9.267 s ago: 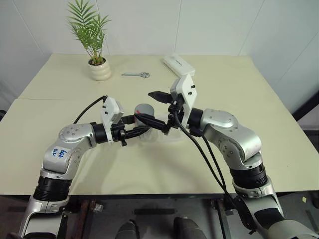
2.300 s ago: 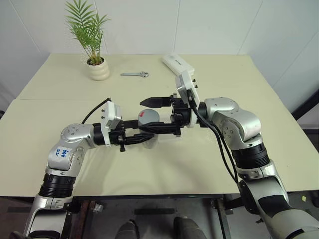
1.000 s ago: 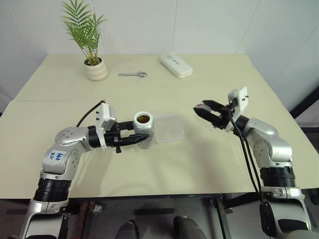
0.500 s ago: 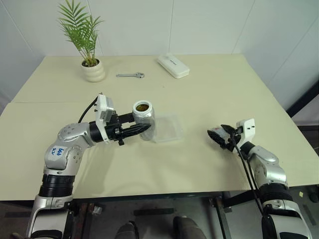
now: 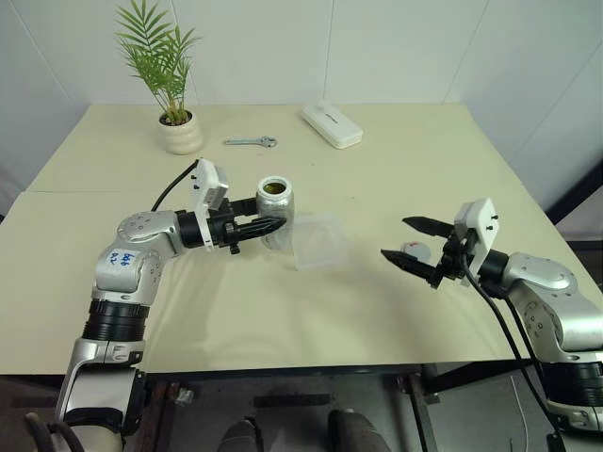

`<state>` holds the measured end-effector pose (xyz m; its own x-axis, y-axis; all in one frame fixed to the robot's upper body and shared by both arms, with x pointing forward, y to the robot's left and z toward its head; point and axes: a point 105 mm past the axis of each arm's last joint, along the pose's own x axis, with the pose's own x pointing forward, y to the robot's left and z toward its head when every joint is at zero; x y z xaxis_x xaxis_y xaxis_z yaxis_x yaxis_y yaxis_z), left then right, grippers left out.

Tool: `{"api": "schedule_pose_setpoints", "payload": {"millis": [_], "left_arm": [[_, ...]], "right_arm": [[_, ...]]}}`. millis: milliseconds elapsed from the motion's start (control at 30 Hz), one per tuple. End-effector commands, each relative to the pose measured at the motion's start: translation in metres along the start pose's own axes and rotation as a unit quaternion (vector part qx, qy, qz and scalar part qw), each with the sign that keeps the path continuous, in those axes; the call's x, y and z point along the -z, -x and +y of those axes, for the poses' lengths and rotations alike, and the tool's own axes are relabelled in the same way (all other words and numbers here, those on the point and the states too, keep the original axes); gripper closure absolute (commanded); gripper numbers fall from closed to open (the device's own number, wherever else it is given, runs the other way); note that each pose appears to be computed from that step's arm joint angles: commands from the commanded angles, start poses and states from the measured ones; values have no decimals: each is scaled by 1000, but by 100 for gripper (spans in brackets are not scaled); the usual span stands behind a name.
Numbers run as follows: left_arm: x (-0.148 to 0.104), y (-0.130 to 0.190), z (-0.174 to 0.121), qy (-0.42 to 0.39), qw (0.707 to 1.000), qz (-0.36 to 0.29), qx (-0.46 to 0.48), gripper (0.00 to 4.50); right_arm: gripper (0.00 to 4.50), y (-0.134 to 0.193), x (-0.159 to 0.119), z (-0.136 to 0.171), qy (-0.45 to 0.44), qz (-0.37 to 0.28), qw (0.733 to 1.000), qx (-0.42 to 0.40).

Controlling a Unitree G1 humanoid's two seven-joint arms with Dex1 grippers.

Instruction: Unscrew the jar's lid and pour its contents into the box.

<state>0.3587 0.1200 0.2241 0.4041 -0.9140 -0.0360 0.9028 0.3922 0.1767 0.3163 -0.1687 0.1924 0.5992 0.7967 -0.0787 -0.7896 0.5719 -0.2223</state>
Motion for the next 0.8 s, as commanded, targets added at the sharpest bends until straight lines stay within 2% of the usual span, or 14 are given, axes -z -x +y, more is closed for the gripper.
{"api": "schedule_pose_setpoints", "payload": {"millis": [33,267,333,400,467,500,567,600,633,700,733,800], "left_arm": [[-13,-11,18,-62,997,34,-17,264],[-13,-38,48,-178,975,111,-76,264],[-25,-47,49,-277,951,109,-87,264],[-32,-57,53,-414,892,137,-118,264],[-41,-70,53,-546,813,137,-148,264],[-45,-74,53,-581,787,130,-162,264],[-58,-85,48,-688,693,111,-182,264],[-59,-89,45,-726,656,104,-179,264],[-60,-91,43,-750,630,98,-175,264],[-56,-102,32,-850,500,78,-149,264],[-50,-107,27,-884,444,68,-129,264],[-45,-112,22,-916,381,45,-120,264]], "right_arm": [[2,-2,-26,22,29,-22,999,-33],[2,4,-14,21,17,-8,1000,-2],[2,4,-14,23,11,-13,1000,2],[2,4,-12,25,7,-15,1000,7],[2,4,-10,24,2,-19,1000,19],[2,5,-10,24,-1,-21,999,24],[2,4,-9,25,-6,-25,999,30],[2,4,-9,25,-8,-26,999,31],[2,4,-9,25,-9,-27,999,32],[2,2,-8,26,-14,-30,999,35],[2,2,-8,26,-16,-32,999,36],[2,1,-8,26,-20,-36,998,40]]}}
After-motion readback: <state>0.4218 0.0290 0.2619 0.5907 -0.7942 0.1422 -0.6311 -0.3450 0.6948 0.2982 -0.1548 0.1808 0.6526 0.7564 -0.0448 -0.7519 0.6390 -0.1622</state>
